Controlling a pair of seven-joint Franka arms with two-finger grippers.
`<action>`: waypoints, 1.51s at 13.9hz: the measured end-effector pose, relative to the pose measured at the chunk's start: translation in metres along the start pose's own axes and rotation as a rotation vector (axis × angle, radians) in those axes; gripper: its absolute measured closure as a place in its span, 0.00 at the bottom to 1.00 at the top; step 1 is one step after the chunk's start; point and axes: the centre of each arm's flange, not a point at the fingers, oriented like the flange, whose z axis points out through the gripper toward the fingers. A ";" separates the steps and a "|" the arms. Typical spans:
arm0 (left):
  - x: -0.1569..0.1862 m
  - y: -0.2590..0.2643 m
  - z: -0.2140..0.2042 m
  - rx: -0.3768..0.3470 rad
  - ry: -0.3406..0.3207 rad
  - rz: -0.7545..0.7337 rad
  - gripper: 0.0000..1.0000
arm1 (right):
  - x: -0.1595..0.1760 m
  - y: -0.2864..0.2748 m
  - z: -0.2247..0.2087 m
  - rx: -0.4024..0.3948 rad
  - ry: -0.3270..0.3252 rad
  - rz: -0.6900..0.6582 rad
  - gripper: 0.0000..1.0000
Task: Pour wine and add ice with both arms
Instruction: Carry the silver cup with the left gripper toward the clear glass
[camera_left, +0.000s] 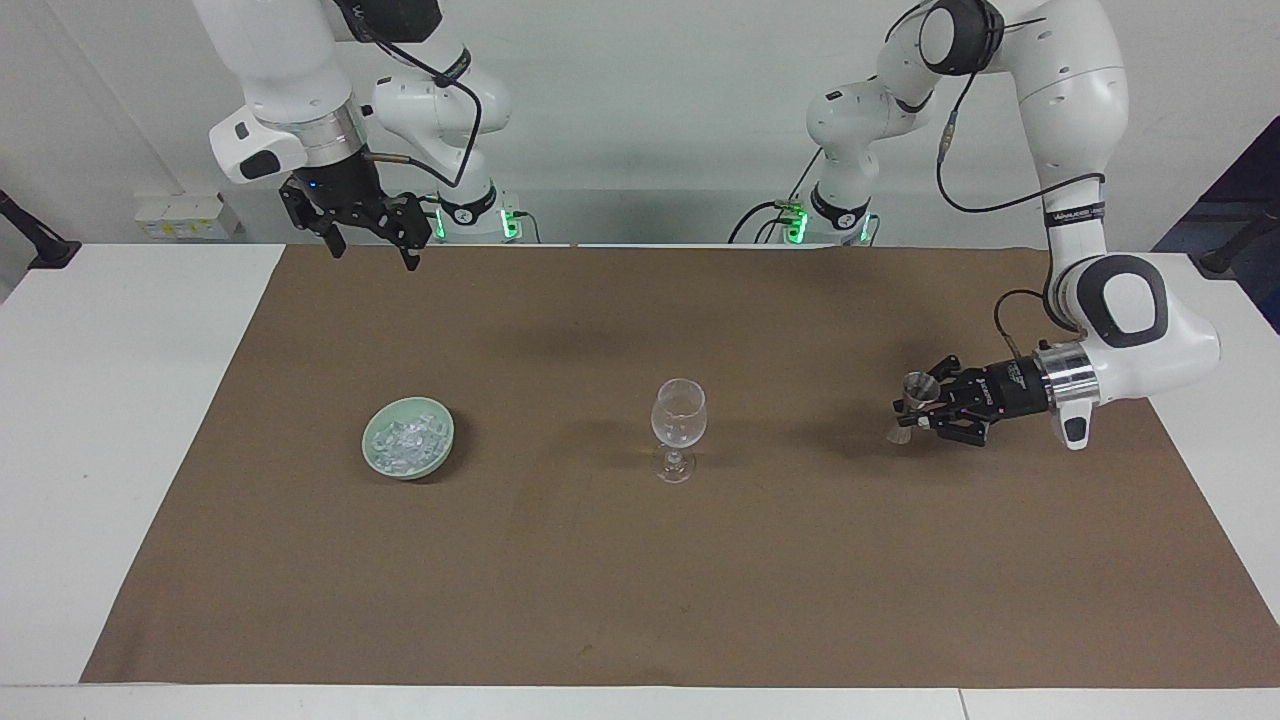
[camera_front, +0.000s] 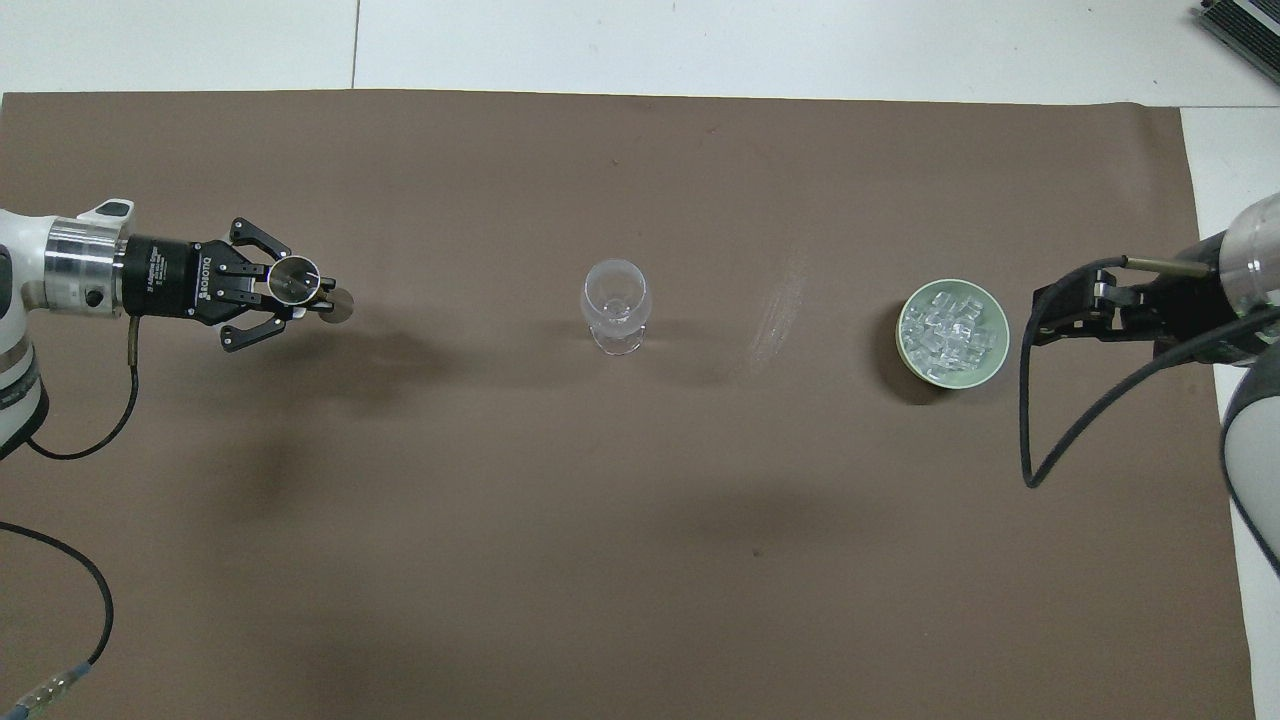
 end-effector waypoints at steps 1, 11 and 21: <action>-0.006 0.002 0.006 0.000 0.008 -0.015 0.78 | 0.000 0.000 0.000 0.000 0.000 0.000 0.00; -0.054 0.006 0.020 -0.013 0.038 -0.216 0.78 | 0.000 0.000 0.000 0.000 0.000 0.000 0.00; -0.102 0.006 0.051 -0.025 0.059 -0.196 0.78 | 0.000 0.000 0.000 0.000 0.000 0.000 0.00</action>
